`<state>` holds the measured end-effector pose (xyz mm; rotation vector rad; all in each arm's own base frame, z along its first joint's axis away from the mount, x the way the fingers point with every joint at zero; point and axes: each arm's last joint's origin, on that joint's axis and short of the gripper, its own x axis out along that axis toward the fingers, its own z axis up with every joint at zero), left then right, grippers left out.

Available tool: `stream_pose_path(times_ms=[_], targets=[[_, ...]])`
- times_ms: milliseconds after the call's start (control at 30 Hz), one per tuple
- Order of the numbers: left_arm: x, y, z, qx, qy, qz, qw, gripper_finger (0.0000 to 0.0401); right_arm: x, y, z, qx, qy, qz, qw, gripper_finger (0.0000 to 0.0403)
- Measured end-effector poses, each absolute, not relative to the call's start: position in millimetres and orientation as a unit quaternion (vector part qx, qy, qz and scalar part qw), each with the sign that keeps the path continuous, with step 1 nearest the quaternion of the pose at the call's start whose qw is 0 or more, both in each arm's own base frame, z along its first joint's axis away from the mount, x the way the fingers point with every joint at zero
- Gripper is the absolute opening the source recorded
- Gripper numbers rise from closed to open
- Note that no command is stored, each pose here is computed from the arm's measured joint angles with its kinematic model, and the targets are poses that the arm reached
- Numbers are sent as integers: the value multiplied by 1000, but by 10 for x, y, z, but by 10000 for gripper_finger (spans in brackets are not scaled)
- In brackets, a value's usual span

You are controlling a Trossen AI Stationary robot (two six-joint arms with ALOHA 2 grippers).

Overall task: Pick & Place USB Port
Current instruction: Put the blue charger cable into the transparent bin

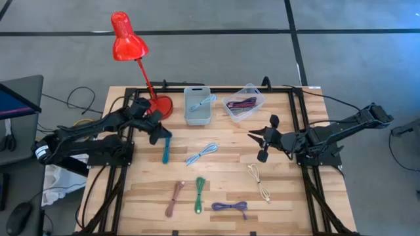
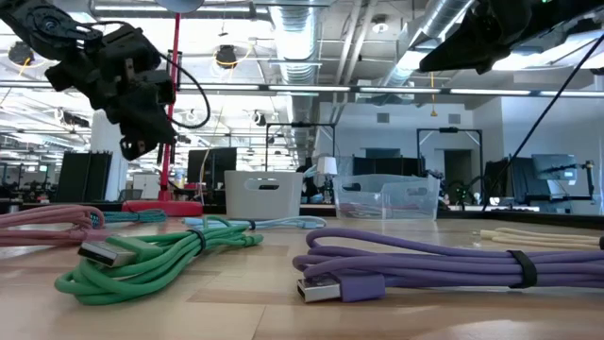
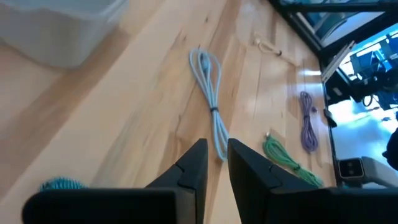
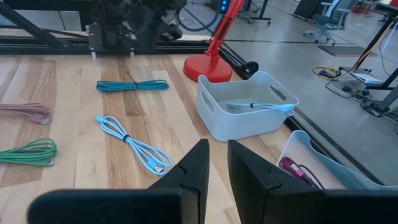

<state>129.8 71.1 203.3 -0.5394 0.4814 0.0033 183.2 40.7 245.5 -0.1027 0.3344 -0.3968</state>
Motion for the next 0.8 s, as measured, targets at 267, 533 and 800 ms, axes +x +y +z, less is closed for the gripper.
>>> stream_pose_path(times_ms=[267,533,800], targets=[[1344,744,2131,-247,188,0,951,61,1832,407,2456,-51,165,-197,965,52],[1367,768,2097,-269,197,25,943,61,1832,406,2455,-51,165,-198,965,52],[1344,760,1880,-292,293,90,906,90,1832,406,2455,-42,163,-199,965,52]])
